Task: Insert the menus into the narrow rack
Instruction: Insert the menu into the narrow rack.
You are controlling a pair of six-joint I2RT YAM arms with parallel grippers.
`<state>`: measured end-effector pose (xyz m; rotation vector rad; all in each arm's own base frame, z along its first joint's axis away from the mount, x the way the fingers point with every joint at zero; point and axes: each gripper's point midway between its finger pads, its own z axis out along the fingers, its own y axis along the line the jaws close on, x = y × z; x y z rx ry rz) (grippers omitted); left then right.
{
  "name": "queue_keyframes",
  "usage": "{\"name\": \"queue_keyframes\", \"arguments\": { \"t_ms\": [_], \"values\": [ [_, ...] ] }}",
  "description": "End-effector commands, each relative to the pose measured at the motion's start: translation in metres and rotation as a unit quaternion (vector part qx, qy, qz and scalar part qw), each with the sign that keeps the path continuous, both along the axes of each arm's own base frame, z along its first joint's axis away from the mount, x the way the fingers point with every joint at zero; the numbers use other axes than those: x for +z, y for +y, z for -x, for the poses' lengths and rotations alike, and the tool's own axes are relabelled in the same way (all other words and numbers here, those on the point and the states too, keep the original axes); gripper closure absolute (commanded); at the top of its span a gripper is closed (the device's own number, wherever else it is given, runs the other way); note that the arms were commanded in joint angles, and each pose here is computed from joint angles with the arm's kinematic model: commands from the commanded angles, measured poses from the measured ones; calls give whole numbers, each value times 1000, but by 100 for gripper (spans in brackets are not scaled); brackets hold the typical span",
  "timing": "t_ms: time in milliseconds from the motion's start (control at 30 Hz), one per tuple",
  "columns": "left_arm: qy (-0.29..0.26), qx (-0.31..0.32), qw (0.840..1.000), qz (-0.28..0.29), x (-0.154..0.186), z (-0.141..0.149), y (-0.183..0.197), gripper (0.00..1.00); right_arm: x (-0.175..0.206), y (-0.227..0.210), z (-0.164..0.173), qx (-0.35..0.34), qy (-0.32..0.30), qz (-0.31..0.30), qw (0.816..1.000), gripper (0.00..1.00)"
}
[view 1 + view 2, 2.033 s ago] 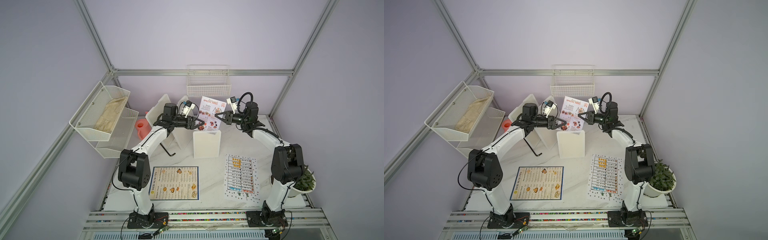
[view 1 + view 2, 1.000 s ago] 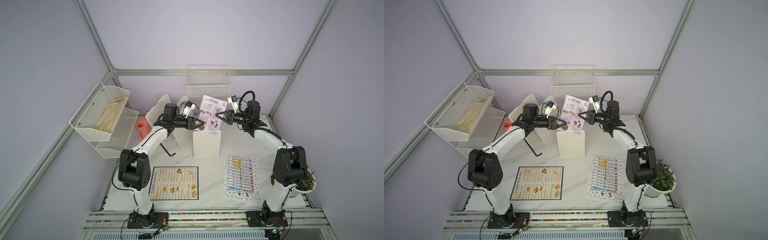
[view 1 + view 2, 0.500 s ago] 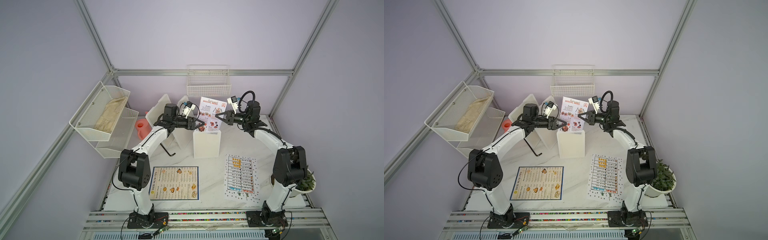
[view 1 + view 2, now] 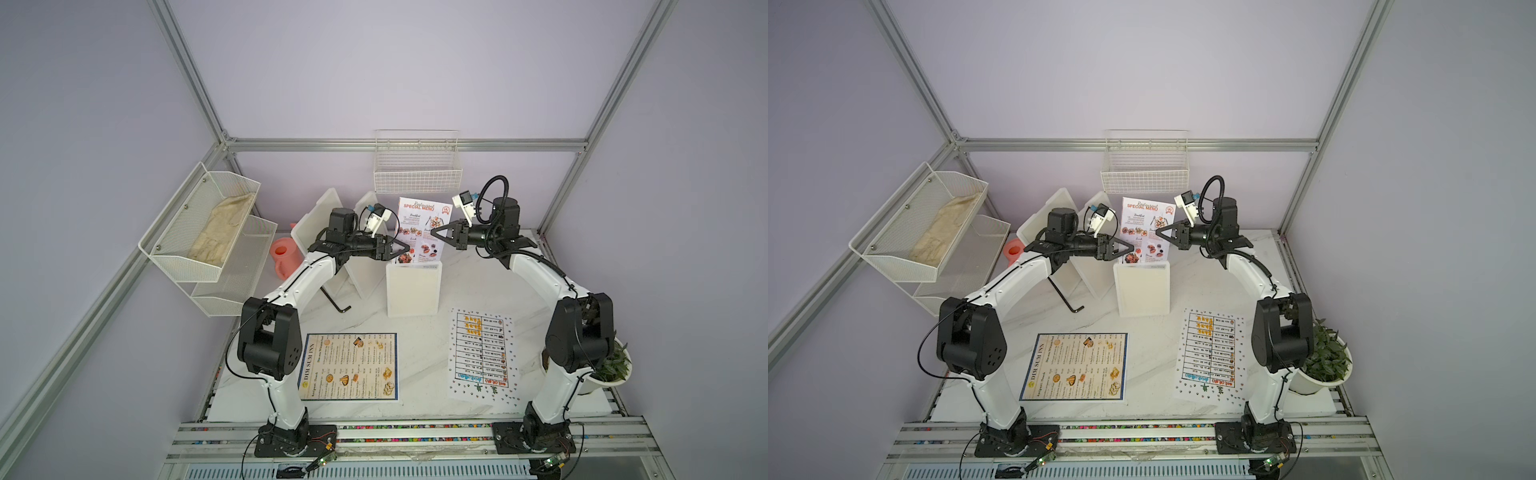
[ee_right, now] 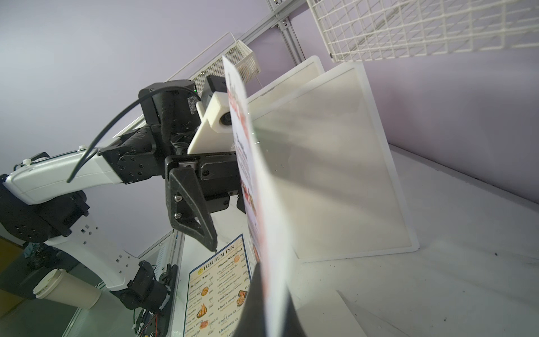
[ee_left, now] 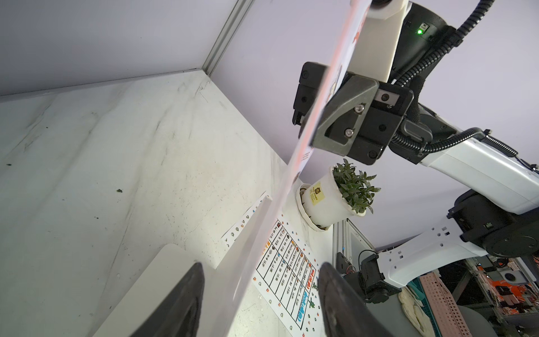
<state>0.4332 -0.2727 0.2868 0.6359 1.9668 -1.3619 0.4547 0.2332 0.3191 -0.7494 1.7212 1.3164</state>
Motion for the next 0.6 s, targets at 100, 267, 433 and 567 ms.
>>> {"name": "queue_keyframes", "arguments": {
  "t_ms": [100,267,433,567],
  "values": [
    [-37,-5,999,8,23,-6,-4,40,-6,6,1,17,-7,23,1000,100],
    [-49,0,999,9,31,-8,-3,44,-9,11,1,20,-6,33,999,100],
    [-63,8,998,12,41,-11,-2,47,-11,15,2,25,-4,40,999,100],
    [-68,25,997,12,44,-15,2,53,-14,16,3,27,-1,42,999,100]
  ]
}}
